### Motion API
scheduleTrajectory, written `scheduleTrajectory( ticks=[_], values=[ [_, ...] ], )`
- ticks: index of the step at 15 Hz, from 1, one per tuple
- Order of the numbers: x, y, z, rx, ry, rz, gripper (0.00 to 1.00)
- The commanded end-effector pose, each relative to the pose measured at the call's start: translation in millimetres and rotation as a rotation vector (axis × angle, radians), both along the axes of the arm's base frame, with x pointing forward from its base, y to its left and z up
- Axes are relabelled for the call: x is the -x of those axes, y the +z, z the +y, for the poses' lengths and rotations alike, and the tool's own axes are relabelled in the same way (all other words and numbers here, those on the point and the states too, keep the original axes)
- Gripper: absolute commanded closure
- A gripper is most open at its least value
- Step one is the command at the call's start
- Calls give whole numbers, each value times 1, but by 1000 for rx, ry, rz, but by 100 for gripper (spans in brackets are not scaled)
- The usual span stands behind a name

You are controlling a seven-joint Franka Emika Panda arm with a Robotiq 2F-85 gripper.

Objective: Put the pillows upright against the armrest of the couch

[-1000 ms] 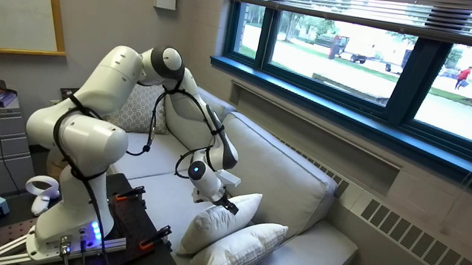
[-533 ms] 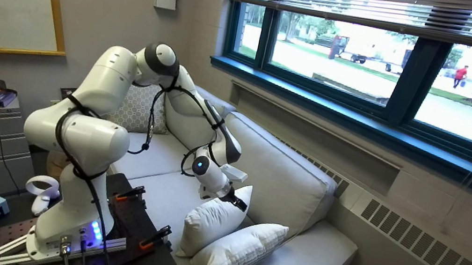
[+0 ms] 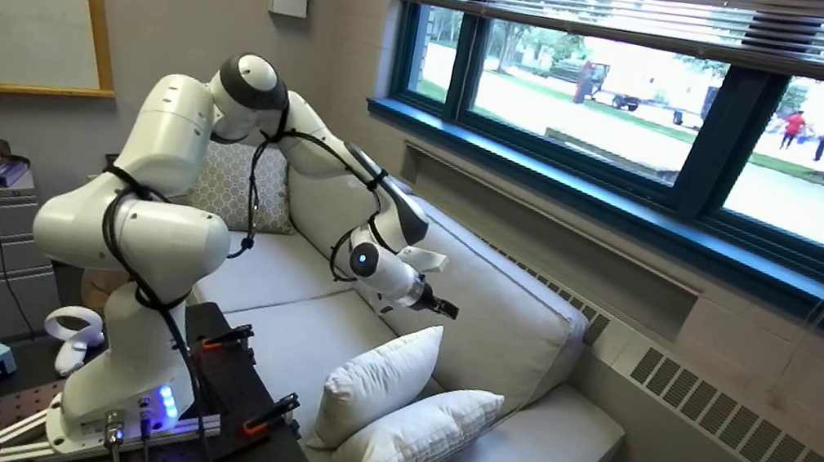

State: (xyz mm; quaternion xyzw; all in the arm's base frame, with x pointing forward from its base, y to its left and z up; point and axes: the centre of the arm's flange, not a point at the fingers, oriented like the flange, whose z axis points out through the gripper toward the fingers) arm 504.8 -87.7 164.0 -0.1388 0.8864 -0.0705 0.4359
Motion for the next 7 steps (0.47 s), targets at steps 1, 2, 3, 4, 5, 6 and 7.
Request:
scheduleTrajectory(
  ticks=[1,2,3,4,5,6,7],
  values=[
    [13,-6,64,-6,92,-134,0],
    [5,2,73,-14,127,-164,0],
    [0,11,86,-11,164,-183,0],
    [-4,16,100,-6,205,-197,0],
    [-10,19,114,-7,254,-218,0],
    [-14,23,129,-6,292,-230,0],
    [-17,28,143,-21,330,-244,0]
  ],
)
